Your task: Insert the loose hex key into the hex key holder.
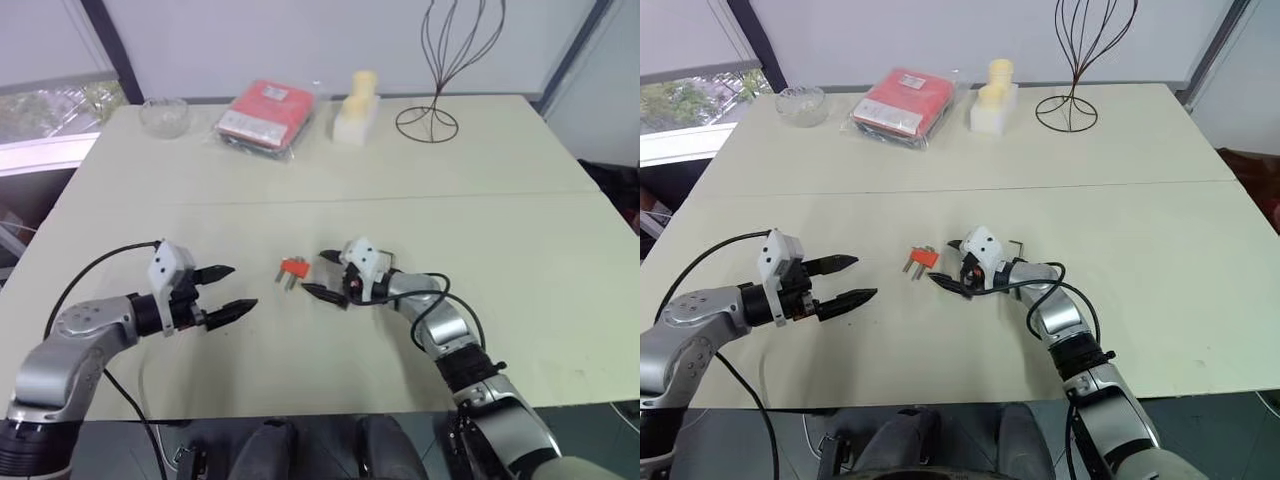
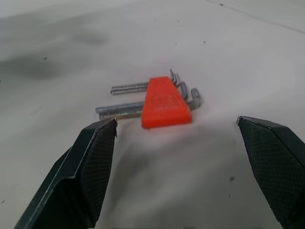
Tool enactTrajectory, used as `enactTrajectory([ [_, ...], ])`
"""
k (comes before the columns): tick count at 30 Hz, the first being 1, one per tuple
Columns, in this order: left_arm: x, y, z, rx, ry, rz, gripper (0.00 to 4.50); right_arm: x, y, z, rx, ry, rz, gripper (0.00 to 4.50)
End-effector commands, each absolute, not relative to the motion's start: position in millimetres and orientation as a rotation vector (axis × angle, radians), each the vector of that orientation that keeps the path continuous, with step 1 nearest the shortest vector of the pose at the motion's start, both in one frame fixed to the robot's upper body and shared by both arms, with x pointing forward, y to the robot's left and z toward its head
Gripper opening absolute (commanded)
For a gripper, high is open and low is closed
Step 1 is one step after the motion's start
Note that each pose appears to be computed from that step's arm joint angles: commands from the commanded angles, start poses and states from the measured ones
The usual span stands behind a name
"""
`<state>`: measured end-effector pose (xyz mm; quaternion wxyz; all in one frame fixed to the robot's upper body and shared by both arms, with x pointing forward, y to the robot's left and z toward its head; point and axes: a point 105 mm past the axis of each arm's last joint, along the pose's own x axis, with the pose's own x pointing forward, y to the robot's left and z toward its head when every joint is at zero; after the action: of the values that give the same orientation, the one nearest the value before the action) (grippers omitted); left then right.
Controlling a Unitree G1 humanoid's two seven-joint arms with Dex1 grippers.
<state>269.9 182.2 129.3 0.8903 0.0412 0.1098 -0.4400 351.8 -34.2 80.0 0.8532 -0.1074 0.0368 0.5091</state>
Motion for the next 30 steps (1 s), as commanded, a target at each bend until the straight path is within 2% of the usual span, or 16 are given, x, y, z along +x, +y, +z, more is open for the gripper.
enactTrajectory([
  [1, 270, 181, 136, 0.08, 0.189, -0.903, 4.49, 357, -22, 85, -0.258, 0.039, 1.081, 4.18],
  [2, 270, 180, 136, 0.078, 0.188, -0.901, 4.49, 357, -20, 83, -0.262, 0.042, 1.087, 4.18],
  [5, 272, 180, 136, 0.073, 0.183, -0.893, 4.5, 355, -20, 75, -0.296, 0.053, 1.107, 3.23],
  [9, 274, 181, 135, 0.069, 0.18, -0.884, 4.5, 354, -22, 69, -0.332, 0.062, 1.124, 1.16],
  [12, 275, 181, 134, 0.071, 0.176, -0.878, 4.5, 353, -23, 68, -0.366, 0.059, 1.138, 0.04],
  [21, 279, 181, 134, 0.066, 0.167, -0.876, 4.5, 351, -26, 75, -0.366, 0.029, 1.15, 0.04],
  [24, 279, 180, 133, 0.063, 0.168, -0.876, 4.5, 352, -28, 85, -0.335, -0.003, 1.14, 0.93],
  [30, 278, 180, 132, 0.063, 0.173, -0.877, 4.5, 354, -39, 99, -0.36, -0.027, 1.123, 4.01],
])
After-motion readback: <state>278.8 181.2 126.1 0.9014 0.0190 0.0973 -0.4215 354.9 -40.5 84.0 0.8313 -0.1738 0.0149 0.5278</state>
